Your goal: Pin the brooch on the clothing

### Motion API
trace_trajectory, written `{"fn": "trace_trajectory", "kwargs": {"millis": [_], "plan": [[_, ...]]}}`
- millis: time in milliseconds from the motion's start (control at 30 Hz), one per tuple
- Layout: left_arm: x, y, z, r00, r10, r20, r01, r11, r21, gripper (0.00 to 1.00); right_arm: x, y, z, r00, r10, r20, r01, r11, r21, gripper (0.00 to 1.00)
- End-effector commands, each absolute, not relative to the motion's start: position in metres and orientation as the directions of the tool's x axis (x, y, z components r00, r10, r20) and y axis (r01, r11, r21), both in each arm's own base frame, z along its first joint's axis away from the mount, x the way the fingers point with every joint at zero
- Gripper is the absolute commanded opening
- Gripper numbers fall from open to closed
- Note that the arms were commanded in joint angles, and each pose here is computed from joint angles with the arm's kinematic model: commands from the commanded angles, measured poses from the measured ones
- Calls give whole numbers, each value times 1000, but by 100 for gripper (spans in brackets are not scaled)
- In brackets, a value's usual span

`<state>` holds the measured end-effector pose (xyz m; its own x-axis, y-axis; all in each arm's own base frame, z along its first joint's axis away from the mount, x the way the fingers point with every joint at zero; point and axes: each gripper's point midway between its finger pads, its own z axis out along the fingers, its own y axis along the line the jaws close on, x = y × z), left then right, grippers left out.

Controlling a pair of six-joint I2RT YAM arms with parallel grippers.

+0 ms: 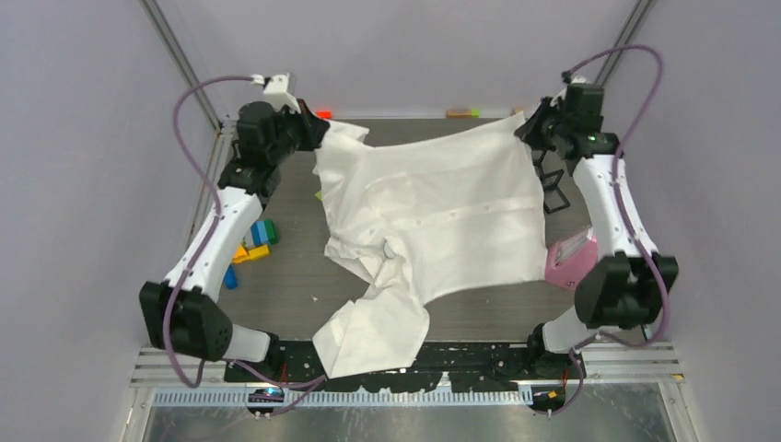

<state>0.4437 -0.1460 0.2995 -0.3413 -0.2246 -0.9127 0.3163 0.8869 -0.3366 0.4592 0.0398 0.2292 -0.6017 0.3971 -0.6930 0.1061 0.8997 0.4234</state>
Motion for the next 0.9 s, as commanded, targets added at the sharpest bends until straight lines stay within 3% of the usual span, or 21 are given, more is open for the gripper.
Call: {"fn": "trace_trajectory", "kwargs": {"millis": [0,133,300,600,733,867], "plan": [[396,-129,416,-106,-172,-979,384,901,-200,0,406,29,393,-278,378,-883,-1,919,394,0],[338,-117,496,44,-136,-990,420,901,-106,0,341,20,483,-38,342,-939,-47,938,344,0],[260,-105,594,233,-109,-966,460,888,11,0,253,20,571,218,313,-925,-124,949,291,0],[160,-83,698,507,-95,-856,423,894,151,0,150,27,644,446,305,-841,-215,949,231,0],[150,-82,711,559,-97,-824,419,890,179,0,145,24,643,451,306,-838,-202,950,238,1],[189,-87,698,520,-44,-853,399,896,197,0,178,15,620,396,309,-865,-139,951,277,0]]}}
